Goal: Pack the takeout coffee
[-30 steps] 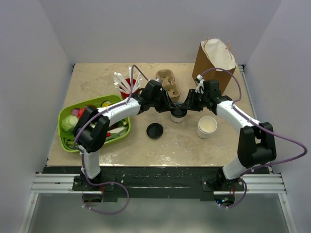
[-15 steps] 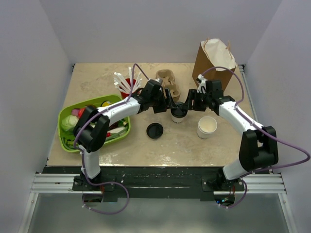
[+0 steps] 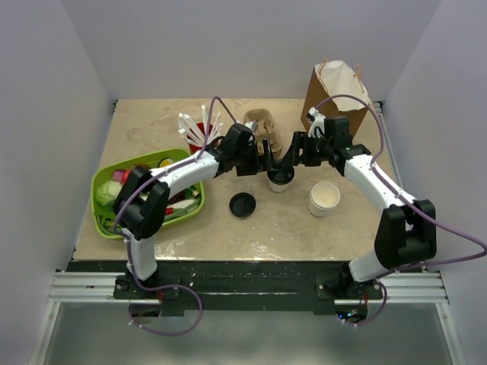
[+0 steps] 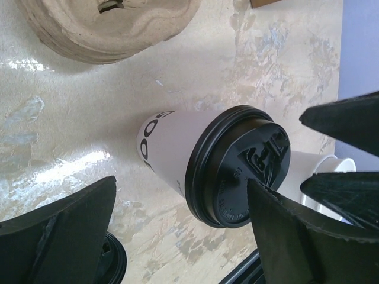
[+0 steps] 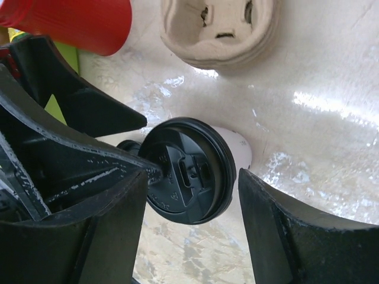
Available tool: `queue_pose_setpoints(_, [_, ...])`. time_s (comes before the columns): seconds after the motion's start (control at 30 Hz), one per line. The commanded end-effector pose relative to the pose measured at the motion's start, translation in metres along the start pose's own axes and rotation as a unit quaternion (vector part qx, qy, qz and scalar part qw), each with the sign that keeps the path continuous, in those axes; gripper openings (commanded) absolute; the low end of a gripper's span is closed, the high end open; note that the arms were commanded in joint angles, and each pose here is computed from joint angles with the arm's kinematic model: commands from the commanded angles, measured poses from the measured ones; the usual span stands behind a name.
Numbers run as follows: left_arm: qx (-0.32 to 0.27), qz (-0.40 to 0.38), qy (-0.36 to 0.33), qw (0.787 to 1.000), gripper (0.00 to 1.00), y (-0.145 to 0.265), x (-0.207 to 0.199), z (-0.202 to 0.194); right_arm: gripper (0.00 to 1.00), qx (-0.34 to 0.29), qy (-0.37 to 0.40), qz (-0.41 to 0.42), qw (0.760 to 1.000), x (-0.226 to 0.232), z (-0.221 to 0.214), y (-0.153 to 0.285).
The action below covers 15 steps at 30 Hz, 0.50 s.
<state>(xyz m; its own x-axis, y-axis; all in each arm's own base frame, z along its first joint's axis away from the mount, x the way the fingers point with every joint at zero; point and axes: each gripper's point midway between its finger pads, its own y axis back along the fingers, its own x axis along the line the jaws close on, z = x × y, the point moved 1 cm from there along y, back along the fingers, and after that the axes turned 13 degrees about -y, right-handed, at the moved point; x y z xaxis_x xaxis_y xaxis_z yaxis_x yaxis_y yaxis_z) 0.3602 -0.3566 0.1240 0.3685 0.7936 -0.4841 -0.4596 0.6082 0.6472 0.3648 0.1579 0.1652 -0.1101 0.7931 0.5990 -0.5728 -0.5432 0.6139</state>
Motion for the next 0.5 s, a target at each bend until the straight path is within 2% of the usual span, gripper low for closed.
queue_pose_setpoints(0.0, [-0.041, -0.033, -0.018, 0.998, 0.96, 0.027, -0.017, 0.029, 0.66, 0.000, 0.051, 0.022, 0.998, 0.008, 0.016, -0.004])
queue_pose_setpoints(0.2, [-0.013, -0.091, -0.010, 0.996, 0.98, 0.033, -0.030, 0.011, 0.64, 0.056, 0.160, 0.049, 0.984, 0.001, 0.013, -0.007])
queue_pose_setpoints(0.3, [-0.012, -0.092, -0.003, 0.996, 0.96, 0.033, -0.027, 0.005, 0.64, 0.067, 0.172, 0.072, 0.980, 0.002, 0.008, -0.013])
queue_pose_setpoints(0.47, [-0.008, -0.087, 0.001, 0.996, 0.88, 0.028, -0.023, 0.000, 0.64, 0.077, 0.153, 0.071, 0.983, -0.005, 0.008, -0.028])
